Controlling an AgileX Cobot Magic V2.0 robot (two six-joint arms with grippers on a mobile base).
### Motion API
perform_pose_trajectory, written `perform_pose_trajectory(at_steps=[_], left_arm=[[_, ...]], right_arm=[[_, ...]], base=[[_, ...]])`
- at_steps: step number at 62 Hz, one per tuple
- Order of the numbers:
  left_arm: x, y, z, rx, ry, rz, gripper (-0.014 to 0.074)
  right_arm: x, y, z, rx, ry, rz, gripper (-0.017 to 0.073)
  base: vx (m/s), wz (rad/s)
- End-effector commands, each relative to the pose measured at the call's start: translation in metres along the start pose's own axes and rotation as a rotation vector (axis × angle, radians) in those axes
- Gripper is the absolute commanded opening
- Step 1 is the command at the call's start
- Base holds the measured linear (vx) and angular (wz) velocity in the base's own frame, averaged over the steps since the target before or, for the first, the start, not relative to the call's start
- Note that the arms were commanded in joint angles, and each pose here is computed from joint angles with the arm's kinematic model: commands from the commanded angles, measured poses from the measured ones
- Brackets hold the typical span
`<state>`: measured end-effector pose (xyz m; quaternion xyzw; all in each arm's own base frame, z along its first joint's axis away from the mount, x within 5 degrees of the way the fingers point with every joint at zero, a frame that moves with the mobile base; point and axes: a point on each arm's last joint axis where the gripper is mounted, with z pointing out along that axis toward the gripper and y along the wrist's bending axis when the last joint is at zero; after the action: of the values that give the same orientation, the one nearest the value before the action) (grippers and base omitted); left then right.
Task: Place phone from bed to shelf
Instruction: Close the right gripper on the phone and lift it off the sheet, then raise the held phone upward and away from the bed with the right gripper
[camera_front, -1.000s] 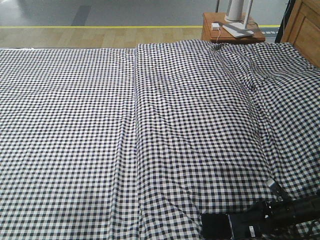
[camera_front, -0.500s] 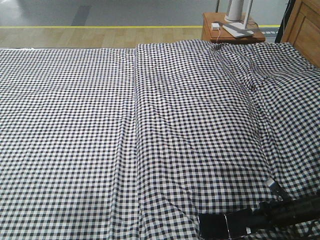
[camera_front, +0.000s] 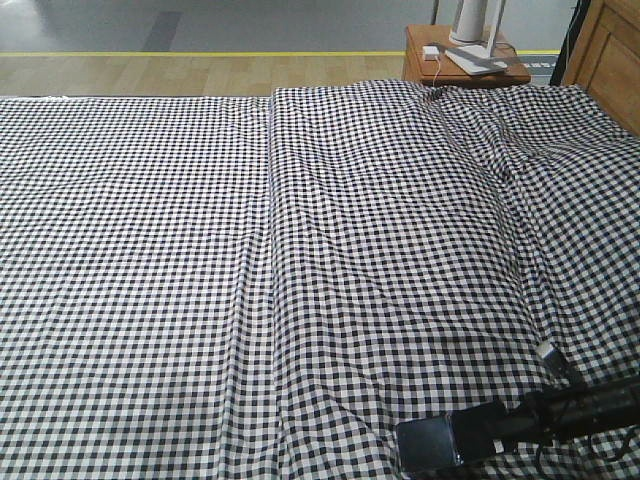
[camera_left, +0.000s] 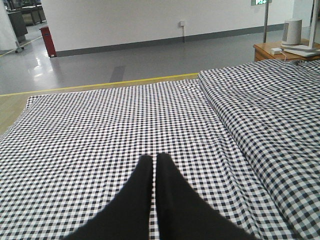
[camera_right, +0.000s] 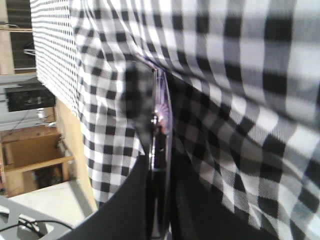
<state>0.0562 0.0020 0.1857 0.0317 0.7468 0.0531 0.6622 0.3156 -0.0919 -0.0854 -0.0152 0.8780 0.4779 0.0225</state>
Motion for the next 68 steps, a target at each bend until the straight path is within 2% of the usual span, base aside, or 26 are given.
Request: perform_pose_trajectory(at_steps=[1, 22, 34, 46, 54, 59, 68], left_arm=[[-0.014, 0.002, -0.003, -0.010, -0.107, -0.014, 0.0001], [-0.014, 0.002, -0.003, -0.010, -0.107, -0.014, 0.0001], [-0.014, 0.002, -0.003, -0.010, -0.107, -0.014, 0.0001], [-0.014, 0.002, -0.003, -0.010, -0.107, -0.014, 0.0001], [-0.014, 0.002, -0.003, -0.010, -0.107, -0.014, 0.0001], [-0.014, 0.002, -0.003, -0.010, -0.107, -0.014, 0.0001], [-0.014, 0.002, -0.003, -0.010, -0.107, -0.014, 0.0001]], right_arm=[[-0.016, 0.042, -0.027, -0.121, -0.027, -0.071, -0.0005], [-0.013, 0.100, -0.059, -0.078, -0.077, -0.186, -0.0003], [-0.021, 0.148, -0.092, -0.015, -0.164, -0.278, -0.0003], [-0.013, 0.201, -0.118, 0.049, -0.228, -0.388, -0.0003], [-0.011, 0.240, -0.136, 0.075, -0.331, -0.464, -0.0003], [-0.010, 0.267, -0.141, 0.090, -0.362, -0.537, -0.0003], [-0.008, 0.311, -0.127, 0.086, -0.321, -0.663, -0.0003]], base=[[0.00, 0.00], [0.00, 0.00], [0.00, 0.00], [0.00, 0.00], [0.00, 0.00], [0.00, 0.00], [0.00, 0.00]])
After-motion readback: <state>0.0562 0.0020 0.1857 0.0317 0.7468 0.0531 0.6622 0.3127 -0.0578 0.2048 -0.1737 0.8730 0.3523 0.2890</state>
